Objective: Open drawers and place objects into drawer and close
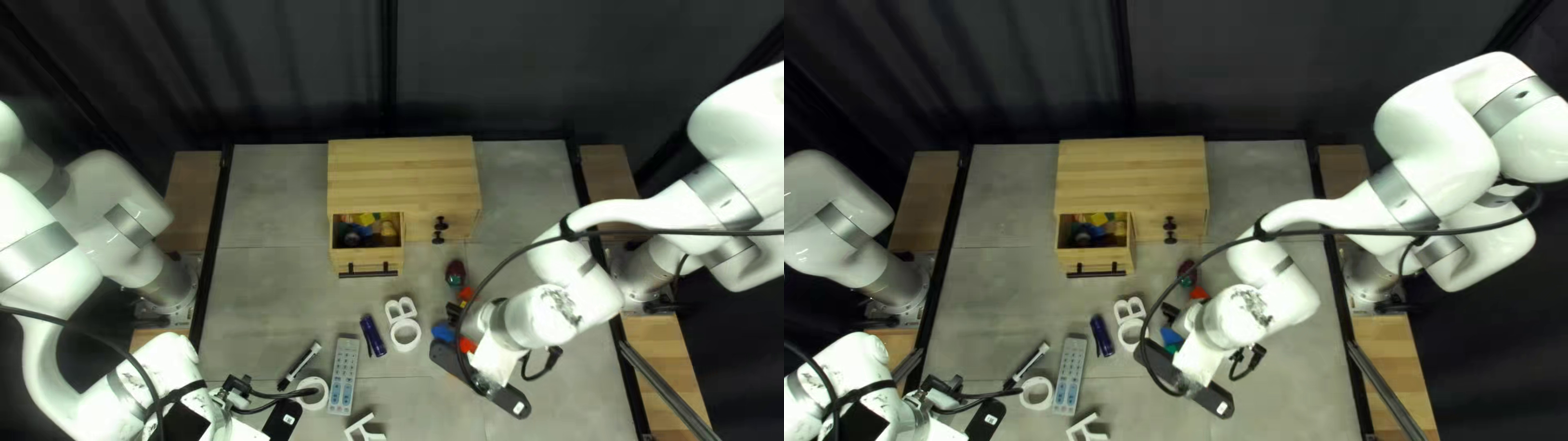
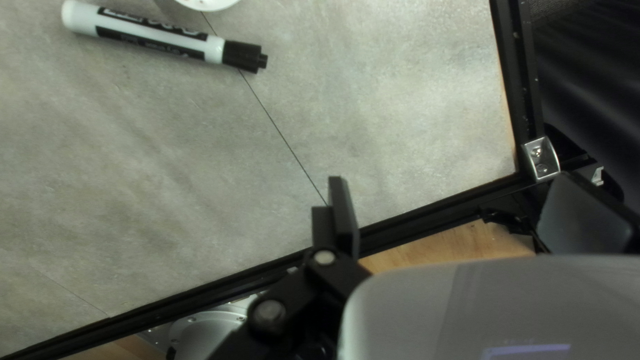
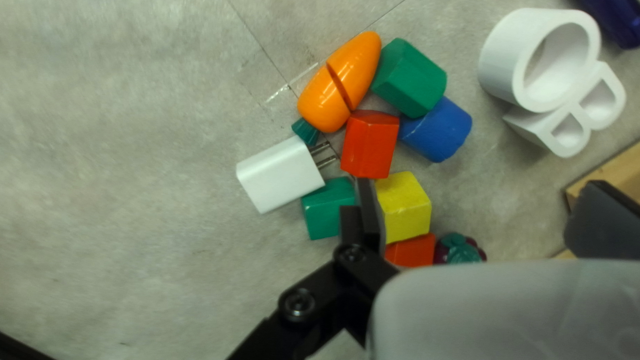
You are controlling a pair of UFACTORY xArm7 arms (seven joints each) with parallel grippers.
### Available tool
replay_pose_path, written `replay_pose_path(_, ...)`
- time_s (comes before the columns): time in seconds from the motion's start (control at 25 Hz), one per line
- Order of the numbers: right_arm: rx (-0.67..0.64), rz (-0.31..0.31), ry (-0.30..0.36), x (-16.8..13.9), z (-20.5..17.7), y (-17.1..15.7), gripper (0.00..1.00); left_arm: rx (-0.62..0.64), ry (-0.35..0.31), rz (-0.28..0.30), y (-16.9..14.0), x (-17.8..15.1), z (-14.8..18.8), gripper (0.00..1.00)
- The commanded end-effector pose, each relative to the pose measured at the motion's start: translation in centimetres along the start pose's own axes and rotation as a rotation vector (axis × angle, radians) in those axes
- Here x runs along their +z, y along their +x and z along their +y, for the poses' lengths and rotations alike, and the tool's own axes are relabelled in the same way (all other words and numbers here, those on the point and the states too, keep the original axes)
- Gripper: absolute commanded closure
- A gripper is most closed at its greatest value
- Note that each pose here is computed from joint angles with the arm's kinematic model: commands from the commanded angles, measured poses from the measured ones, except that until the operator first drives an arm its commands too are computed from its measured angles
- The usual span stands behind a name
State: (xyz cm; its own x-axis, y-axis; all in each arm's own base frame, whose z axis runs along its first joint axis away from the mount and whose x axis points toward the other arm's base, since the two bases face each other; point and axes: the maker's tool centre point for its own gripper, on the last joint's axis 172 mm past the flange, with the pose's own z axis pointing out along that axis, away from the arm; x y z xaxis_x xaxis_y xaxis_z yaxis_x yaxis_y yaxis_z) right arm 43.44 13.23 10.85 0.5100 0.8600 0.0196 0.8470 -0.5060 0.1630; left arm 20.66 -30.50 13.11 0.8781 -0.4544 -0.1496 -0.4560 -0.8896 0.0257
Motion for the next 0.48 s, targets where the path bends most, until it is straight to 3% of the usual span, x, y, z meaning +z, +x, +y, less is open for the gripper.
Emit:
replay_pose_path(0.04, 0.025, 0.001, 0.05, 2.3, 0.2, -1.6, 0.0, 0.0, 0.0, 0.0, 0.0, 0.0, 0.0, 0.0)
replay_pose_path(0.48, 0.076, -0.015, 0.122, 4.1, -0.9, -3.4, 0.0, 0.0, 0.0, 0.0, 0.0, 0.0, 0.0, 0.0)
